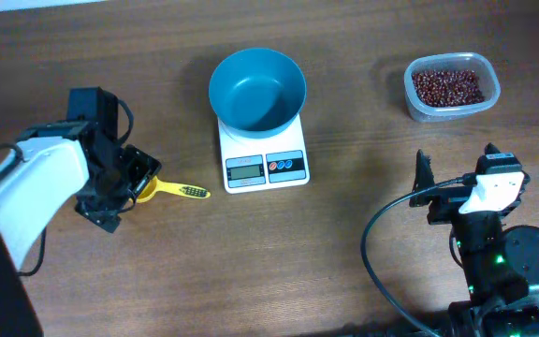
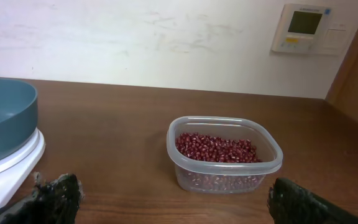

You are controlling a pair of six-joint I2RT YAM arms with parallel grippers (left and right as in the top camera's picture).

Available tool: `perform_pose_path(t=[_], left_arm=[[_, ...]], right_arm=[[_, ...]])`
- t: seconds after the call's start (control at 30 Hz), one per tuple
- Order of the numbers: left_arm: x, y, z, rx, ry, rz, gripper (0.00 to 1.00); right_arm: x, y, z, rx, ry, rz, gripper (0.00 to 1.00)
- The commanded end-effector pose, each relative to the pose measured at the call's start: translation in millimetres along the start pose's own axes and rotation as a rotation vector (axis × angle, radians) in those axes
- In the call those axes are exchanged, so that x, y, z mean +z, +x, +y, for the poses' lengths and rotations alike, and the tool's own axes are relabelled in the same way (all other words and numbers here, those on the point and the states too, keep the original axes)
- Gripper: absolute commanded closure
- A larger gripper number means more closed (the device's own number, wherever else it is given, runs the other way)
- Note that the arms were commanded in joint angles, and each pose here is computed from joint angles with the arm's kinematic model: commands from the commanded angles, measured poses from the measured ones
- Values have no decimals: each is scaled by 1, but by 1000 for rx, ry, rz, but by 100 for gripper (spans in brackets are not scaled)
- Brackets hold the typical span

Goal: Scoop item into bowl and weigh 50g on scale
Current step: 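Grasp the yellow scoop's cup rim with the left gripper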

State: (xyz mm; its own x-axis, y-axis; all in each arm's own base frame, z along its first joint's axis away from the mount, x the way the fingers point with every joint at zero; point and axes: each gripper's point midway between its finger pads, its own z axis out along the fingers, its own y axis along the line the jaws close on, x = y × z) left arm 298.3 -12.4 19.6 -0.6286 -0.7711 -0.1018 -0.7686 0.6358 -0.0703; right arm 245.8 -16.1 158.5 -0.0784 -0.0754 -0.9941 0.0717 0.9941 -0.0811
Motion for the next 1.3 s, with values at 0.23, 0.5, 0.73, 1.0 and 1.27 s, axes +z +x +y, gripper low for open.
perform_pose_path(t=[0.23,0.5,0.73,1.0,1.27], left_arm=[[13,5,6,-5,-42,20,14],[23,6,7,-5,-52,29,54],[24,7,7,-4,-56,32,100],[20,22,-4,-7,15,123,100],[-23,53,-18,-9,166,271,100]], right_arm=[[0,3,-3,4,19,6,1],[0,3,-3,5,19,6,1],[0,3,-3,4,19,6,1],[0,3,-3,4,19,6,1],[0,3,-3,4,19,6,1]])
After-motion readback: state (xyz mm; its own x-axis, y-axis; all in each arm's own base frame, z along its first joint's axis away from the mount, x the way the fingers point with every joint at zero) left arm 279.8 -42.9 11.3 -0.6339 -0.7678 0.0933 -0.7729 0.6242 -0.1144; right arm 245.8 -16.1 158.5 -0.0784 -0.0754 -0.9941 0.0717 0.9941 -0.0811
